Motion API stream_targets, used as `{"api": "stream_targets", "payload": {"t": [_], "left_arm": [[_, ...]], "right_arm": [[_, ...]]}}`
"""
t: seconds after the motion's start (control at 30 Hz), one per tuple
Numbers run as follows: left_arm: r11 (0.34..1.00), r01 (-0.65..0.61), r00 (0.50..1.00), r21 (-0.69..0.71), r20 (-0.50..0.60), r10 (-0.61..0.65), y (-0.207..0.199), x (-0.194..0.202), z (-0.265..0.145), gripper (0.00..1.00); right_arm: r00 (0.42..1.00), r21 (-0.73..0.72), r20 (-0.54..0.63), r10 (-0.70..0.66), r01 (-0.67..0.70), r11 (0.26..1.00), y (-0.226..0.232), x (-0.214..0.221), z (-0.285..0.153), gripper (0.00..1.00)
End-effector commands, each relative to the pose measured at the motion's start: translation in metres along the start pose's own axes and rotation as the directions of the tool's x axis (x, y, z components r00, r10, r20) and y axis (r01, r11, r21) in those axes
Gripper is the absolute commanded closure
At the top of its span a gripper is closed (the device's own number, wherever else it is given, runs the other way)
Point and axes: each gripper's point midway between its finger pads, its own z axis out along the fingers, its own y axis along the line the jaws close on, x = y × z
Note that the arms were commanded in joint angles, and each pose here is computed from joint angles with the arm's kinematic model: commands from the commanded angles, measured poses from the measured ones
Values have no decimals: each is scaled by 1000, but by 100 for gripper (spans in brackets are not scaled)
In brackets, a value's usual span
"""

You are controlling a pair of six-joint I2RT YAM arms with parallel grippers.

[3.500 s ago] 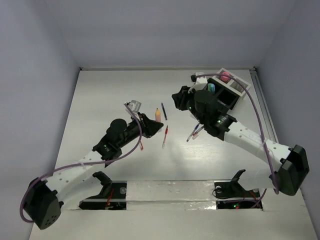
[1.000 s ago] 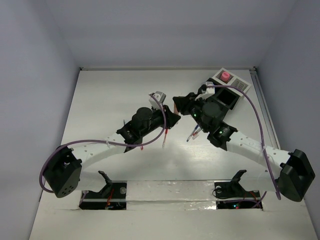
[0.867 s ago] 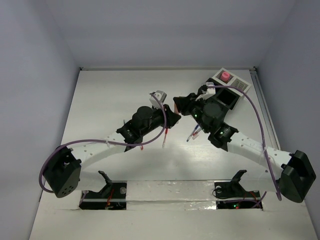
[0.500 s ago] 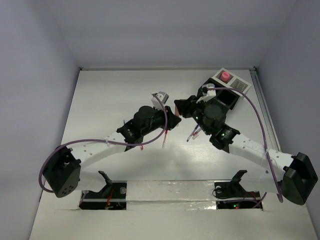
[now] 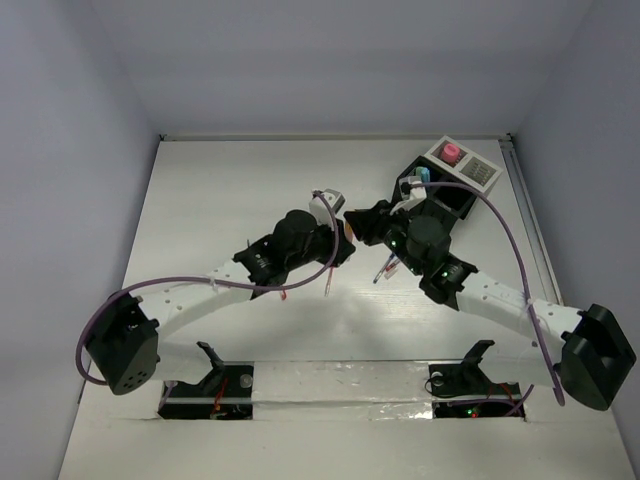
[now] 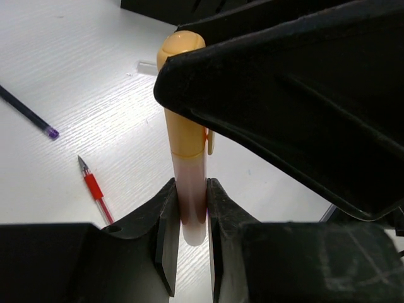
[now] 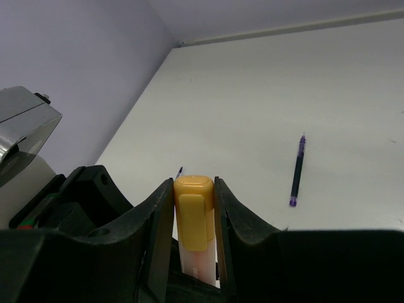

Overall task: Sort the stationery into containers
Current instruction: Close the pen cap on the pen.

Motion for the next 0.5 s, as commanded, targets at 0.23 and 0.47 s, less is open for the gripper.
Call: {"api": "stream_targets", "payload": {"t": [0.23,0.47], "left_arm": [[984,-135,791,113,610,39,-76,-220,-71,100],[980,-173,765,96,640,72,-89,-251,-85,100]], "right_arm": [[855,-52,-517,31,-68,996,-2,163,-58,100],[839,-41,-542,38,-72,997,-2,179,-64,100]]}}
